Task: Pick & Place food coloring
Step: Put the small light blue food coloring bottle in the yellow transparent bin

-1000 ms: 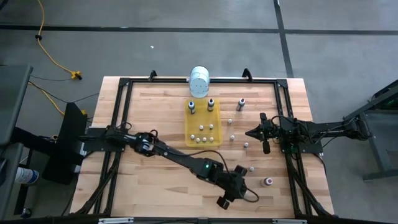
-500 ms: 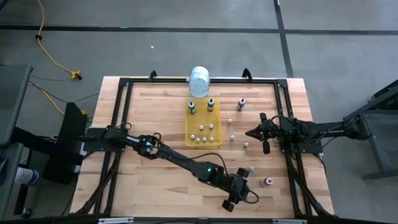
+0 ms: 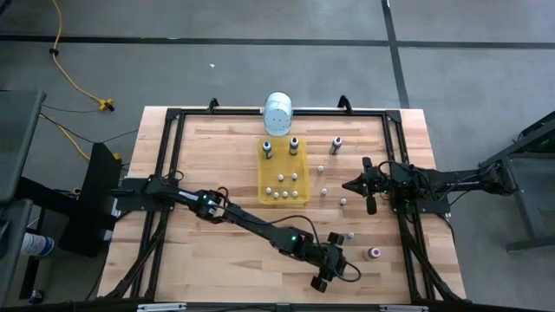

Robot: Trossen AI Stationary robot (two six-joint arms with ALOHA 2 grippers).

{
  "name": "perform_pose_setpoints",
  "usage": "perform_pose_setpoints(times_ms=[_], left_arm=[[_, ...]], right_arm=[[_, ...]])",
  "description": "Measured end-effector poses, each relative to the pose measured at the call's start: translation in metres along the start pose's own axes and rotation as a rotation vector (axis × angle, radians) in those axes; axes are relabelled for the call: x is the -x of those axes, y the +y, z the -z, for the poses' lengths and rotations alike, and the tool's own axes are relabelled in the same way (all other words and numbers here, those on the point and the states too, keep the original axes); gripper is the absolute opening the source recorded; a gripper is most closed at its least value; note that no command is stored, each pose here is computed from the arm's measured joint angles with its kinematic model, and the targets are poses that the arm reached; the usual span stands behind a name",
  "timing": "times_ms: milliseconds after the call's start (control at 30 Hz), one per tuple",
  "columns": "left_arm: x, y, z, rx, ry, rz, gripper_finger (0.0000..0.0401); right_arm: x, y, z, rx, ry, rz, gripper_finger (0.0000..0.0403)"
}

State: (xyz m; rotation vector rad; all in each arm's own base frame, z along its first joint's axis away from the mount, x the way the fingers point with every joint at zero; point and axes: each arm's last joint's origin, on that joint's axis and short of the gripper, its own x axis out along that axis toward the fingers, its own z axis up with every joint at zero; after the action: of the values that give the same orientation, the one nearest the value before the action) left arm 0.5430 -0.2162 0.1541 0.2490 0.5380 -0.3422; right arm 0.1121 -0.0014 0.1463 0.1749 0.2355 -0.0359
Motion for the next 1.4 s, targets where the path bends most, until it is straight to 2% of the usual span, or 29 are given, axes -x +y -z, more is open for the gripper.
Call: perform_pose_setpoints(times_ms=[1400], left_arm=[[-0.0053,0.0046,0.007,0.057,0.015,-0.028,0.0175]], right_arm=[[0.0,0.0,0.0,0.0,0.0,0.0,0.0]])
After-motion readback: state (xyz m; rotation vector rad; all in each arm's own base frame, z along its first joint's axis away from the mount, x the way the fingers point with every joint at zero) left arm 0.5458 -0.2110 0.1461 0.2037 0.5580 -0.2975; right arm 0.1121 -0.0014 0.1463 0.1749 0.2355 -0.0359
